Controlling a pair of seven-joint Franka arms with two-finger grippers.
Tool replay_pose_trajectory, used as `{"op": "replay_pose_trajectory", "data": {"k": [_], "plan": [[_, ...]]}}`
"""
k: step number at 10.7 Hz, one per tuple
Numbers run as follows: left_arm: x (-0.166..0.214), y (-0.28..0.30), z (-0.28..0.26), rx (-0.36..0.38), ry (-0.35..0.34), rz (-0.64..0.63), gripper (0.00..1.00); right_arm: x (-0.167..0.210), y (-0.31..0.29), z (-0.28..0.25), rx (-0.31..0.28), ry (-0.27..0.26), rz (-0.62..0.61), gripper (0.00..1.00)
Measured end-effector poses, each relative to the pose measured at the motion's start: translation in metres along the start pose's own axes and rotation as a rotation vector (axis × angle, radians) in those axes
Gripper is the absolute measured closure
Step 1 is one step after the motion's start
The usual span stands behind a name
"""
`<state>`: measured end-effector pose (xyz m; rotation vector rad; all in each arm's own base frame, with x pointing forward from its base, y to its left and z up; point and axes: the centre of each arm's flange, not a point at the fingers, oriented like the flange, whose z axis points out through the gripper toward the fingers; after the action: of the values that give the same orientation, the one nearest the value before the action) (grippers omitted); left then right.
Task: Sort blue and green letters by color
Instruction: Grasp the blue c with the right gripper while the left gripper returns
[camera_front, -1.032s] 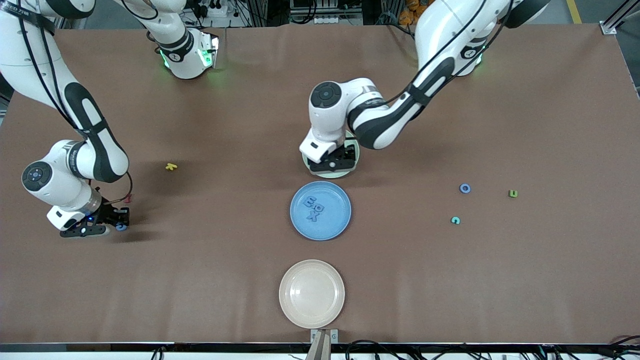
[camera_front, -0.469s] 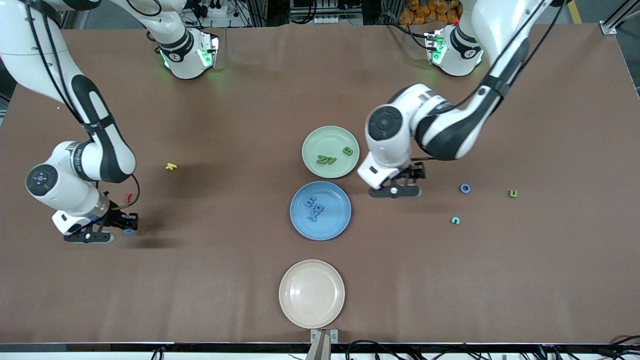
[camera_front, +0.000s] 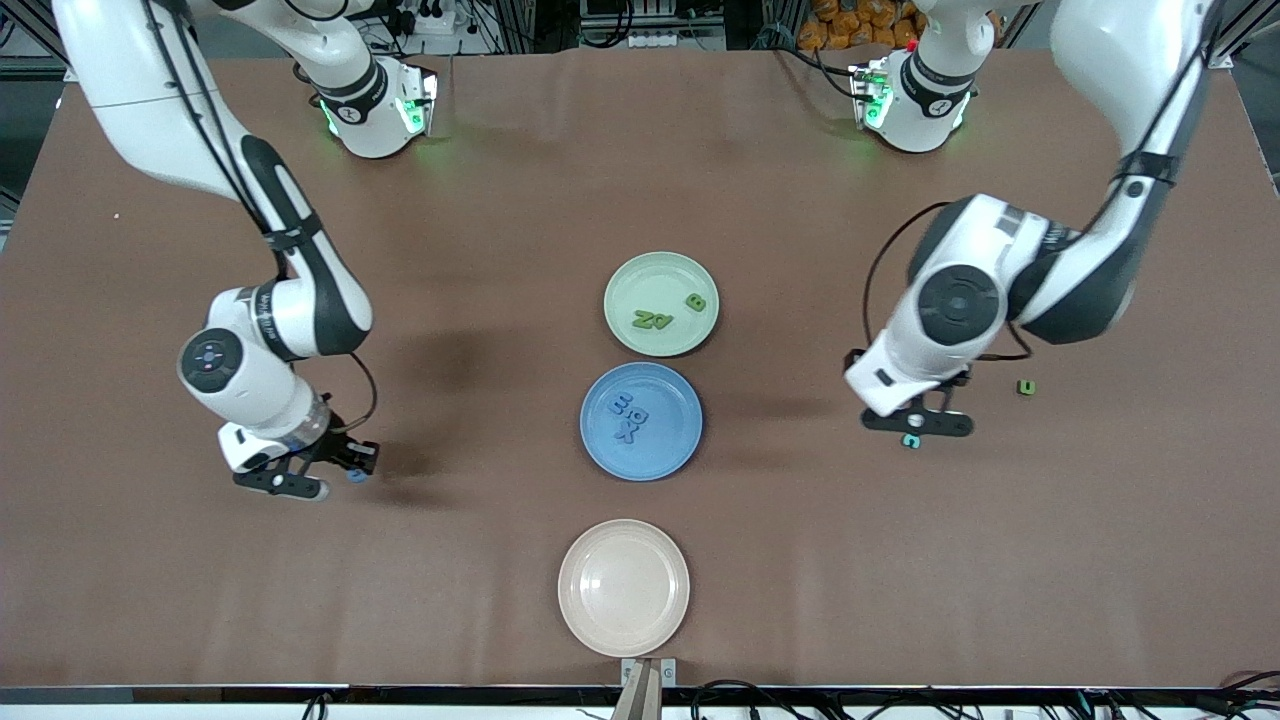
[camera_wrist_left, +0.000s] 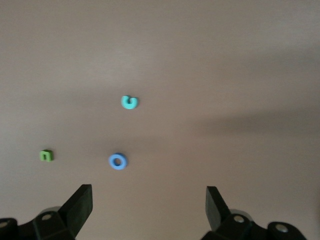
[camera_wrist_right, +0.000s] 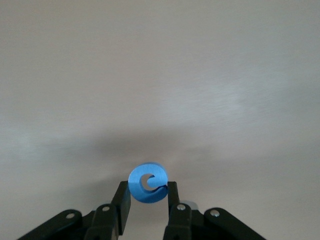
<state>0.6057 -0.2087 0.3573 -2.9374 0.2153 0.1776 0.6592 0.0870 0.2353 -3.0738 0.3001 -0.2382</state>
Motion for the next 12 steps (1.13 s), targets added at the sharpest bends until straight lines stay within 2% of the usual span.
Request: {"op": "replay_pose_trajectory", "data": {"k": [3, 7, 10, 12], "plan": [[0.004, -0.069, 0.014, -0.036, -0.032, 0.028, 0.00, -0.018, -0.075, -0.011, 0.035, 0.019, 0.030, 0.65], [-0.002, -0.120, 0.042, -0.053, -0.080, 0.065, 0.00, -0.063, -0.199, -0.025, 0.097, 0.038, 0.023, 0.65], [-0.007, -0.157, 0.070, -0.081, -0.073, 0.145, 0.00, -0.096, -0.263, -0.020, 0.160, 0.069, 0.000, 0.65], [-0.015, -0.201, 0.106, -0.111, -0.082, 0.194, 0.00, -0.122, -0.293, -0.019, 0.177, 0.063, -0.027, 0.65]]}}
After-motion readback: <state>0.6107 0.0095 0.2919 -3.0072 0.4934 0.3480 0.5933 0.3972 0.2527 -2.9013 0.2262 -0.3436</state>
